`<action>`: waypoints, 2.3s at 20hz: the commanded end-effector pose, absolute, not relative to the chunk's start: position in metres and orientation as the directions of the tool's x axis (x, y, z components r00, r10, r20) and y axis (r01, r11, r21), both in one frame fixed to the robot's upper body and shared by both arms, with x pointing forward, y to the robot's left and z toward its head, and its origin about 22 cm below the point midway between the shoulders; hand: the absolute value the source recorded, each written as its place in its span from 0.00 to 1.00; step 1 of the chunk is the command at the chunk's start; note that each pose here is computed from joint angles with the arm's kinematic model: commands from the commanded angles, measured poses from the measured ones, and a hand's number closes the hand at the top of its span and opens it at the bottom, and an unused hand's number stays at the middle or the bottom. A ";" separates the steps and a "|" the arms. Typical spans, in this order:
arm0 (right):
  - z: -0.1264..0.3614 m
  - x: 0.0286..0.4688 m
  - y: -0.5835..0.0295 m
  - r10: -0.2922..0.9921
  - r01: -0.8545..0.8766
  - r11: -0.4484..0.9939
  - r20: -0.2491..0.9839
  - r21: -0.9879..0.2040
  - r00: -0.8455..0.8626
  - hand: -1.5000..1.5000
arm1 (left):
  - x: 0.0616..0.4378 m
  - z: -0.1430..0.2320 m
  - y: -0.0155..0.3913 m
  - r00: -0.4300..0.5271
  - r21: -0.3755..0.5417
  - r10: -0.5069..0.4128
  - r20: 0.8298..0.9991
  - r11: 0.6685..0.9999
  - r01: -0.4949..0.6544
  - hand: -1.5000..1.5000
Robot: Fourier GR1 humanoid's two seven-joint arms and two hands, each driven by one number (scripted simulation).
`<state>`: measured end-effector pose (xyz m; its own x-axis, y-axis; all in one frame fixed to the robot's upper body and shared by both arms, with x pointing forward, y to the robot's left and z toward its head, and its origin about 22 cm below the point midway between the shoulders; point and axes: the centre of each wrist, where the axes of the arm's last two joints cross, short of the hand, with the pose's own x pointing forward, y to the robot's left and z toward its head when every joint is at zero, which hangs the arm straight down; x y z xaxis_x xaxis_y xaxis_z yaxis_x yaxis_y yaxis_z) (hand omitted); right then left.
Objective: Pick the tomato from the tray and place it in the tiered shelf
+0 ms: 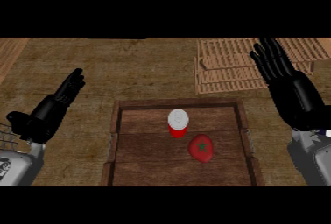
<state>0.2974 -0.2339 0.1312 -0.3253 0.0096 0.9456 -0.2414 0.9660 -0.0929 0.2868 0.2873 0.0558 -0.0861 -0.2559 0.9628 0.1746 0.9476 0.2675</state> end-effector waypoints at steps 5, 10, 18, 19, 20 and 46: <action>0.105 0.293 -0.177 0.073 0.005 0.997 0.980 -0.073 -0.187 1.00 | 0.281 0.052 0.299 -0.069 0.208 -0.219 0.973 0.968 -0.140 0.50; 0.083 0.274 -0.176 -0.061 0.336 0.937 0.991 0.098 -0.117 0.00 | 0.262 0.046 0.282 -0.014 0.113 -0.117 0.993 0.981 -0.157 0.50; 0.129 0.208 -0.177 0.198 0.043 0.980 0.975 -0.195 -0.099 0.00 | 0.262 0.050 0.280 -0.015 0.120 -0.125 0.992 0.974 -0.191 0.50; 0.119 0.203 -0.178 0.275 -0.019 0.961 0.960 -0.277 -0.050 0.00 | 0.267 0.057 0.277 -0.026 0.129 -0.137 0.990 0.971 -0.201 0.50; 0.134 0.223 -0.192 0.379 -0.014 0.925 0.924 -0.380 -0.040 0.00 | 0.269 0.062 0.278 -0.020 0.134 -0.141 0.990 0.969 -0.209 0.50; 0.138 0.260 -0.094 0.937 -0.338 0.233 0.117 -0.912 0.331 0.00 | 0.256 0.048 0.271 -0.016 0.150 -0.156 0.988 0.971 -0.187 0.50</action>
<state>0.2552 -0.1013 0.1461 0.1354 0.9308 0.3396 -0.2702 0.3645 -0.8912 0.2575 0.2674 0.0529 -0.0249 -0.1426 0.9895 -0.1676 0.9764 0.1365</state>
